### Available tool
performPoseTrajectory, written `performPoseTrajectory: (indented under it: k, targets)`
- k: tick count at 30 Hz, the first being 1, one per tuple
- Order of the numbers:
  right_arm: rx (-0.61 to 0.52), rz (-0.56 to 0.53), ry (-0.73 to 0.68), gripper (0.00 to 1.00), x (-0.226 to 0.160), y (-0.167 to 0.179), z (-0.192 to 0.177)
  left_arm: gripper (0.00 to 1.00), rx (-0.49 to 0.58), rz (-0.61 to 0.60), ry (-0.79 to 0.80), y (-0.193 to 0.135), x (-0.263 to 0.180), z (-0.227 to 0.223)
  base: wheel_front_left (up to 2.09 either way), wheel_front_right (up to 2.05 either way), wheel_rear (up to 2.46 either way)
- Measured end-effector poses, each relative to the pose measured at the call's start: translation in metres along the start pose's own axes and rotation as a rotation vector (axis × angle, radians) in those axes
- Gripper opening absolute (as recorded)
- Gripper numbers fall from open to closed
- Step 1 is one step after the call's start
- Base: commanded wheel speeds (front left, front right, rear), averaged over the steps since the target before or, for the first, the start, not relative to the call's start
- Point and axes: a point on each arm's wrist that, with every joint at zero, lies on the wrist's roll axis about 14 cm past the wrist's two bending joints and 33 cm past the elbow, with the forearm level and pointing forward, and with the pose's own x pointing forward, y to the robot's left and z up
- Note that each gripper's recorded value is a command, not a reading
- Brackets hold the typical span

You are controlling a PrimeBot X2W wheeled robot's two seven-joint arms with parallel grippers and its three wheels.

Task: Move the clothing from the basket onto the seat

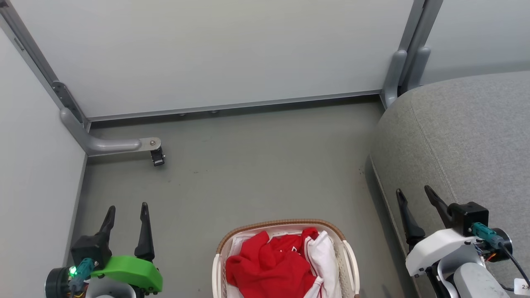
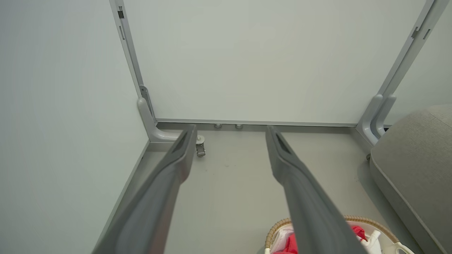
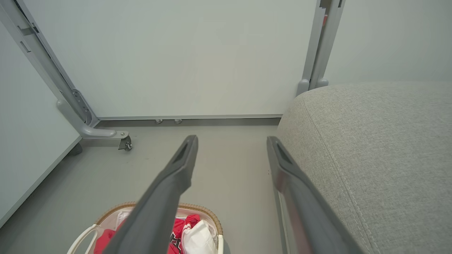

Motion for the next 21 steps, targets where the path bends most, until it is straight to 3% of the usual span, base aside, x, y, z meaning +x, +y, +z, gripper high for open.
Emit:
performPoseTrajectory:
  k: [9,21]
  targets:
    - [-0.059,0.015,-0.002,1.00,0.009,0.002,-0.002,1.00,0.056,-0.034,0.033,-0.009,0.004,-0.014,0.00,0.00,0.00]
    - [-0.097,0.044,-0.049,1.00,0.052,0.000,0.007,1.00,0.082,-0.202,0.116,-0.060,0.051,-0.048,0.00,0.00,0.00]
